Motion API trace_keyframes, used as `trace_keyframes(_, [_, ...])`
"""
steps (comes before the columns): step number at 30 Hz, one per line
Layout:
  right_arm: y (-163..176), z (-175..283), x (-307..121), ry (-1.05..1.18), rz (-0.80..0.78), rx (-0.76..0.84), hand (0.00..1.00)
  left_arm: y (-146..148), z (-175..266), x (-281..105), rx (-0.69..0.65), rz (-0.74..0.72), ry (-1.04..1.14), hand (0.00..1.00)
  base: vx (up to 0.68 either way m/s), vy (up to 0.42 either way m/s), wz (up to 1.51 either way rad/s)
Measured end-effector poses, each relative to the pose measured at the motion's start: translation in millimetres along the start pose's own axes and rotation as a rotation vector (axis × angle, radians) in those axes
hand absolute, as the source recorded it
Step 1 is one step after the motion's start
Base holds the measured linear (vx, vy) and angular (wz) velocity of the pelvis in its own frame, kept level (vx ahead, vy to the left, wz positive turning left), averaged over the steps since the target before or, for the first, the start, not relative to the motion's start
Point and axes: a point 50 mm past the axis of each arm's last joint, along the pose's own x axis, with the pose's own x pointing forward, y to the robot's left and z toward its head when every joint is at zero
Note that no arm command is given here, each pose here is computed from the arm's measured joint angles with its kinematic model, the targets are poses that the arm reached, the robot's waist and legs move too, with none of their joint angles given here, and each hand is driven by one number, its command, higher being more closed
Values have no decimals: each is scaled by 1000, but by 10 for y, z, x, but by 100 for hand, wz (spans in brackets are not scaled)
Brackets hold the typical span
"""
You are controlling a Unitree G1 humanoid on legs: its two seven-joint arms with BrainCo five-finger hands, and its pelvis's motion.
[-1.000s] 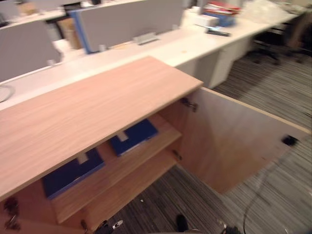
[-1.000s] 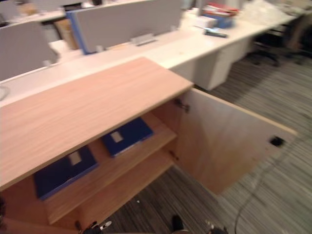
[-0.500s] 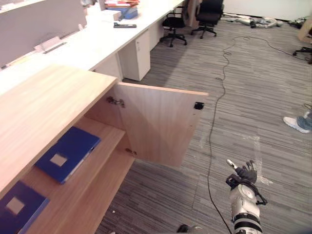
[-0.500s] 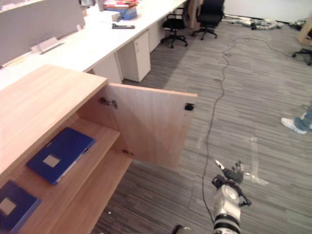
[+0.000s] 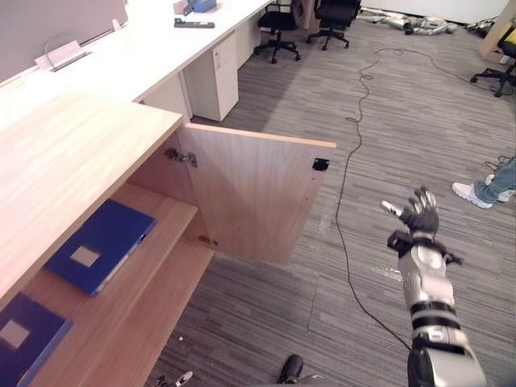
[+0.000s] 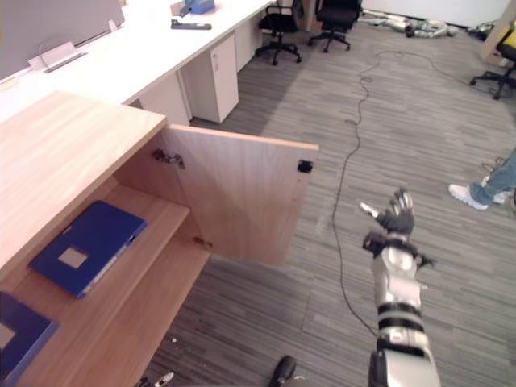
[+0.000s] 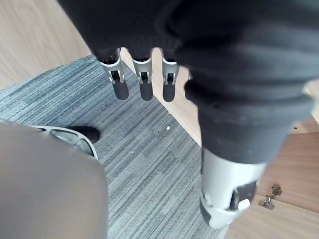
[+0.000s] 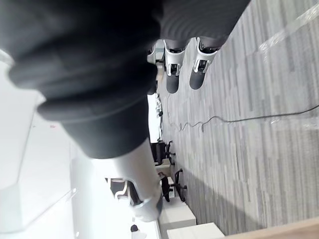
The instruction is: Walk over to the cabinet, pick up the folder, carry it to the office cabinet, place the folder inside the office cabinet, then close the office cabinet door
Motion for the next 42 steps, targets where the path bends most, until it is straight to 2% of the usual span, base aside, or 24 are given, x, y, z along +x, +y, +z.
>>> trace_keyframes(5, [231,320,240,-43,44,82,0,19,-74,-30,-11,-4,10,0,-68,17,22])
trace_keyframes(11, [490,694,436,-84,117,83,0,-46,-156,-63,-39,-30,24,0,-2,8,31])
trace_keyframes(22, [299,1310,678,-130,17,-30,0,-107,-144,-90,-28,-81,-10,0,-33,15,25])
trace_keyframes(27, [386,1275,671,-125,83,-204,0,-142,-176,-102,-17,-95,-2,0,-64,-13,3])
trace_keyframes(29, [415,1251,646,-130,152,-409,0,-138,-183,-104,-5,-100,-1,0,-41,10,-8])
trace_keyframes(30, [447,1223,615,-137,220,-578,0,-131,-198,-108,2,-104,3,0,-28,11,-19])
trace_keyframes(31, [453,1213,595,-142,260,-659,0,-130,-202,-109,11,-107,3,0,-20,15,-24])
trace_keyframes(32, [469,1198,541,-154,350,-811,0,-132,-202,-107,25,-119,4,0,-11,16,-18])
trace_keyframes(34, [593,1137,390,-182,525,-978,0,-98,-200,-102,55,-123,4,0,-8,-6,-19])
trace_keyframes(35, [639,1110,330,-189,585,-1019,0,-82,-194,-99,67,-123,3,0,-4,-17,-36])
trace_keyframes(37, [826,953,41,-186,857,-1112,0,-32,-159,-84,111,-126,-5,0,7,-27,-45])
trace_keyframes(38, [864,893,-27,-173,921,-1123,0,-23,-146,-80,120,-128,-10,0,16,-64,-31])
trace_keyframes(40, [962,567,-325,-71,1189,-1142,0,-18,-75,-60,140,-144,-30,0,7,-76,-12])
trace_keyframes(41, [980,480,-403,-42,1254,-1145,0,-29,-52,-54,146,-149,-37,0,-13,-55,-1])
trace_keyframes(42, [1003,302,-581,19,1392,-1154,0,-60,-7,-42,151,-161,-49,0,-27,-43,0])
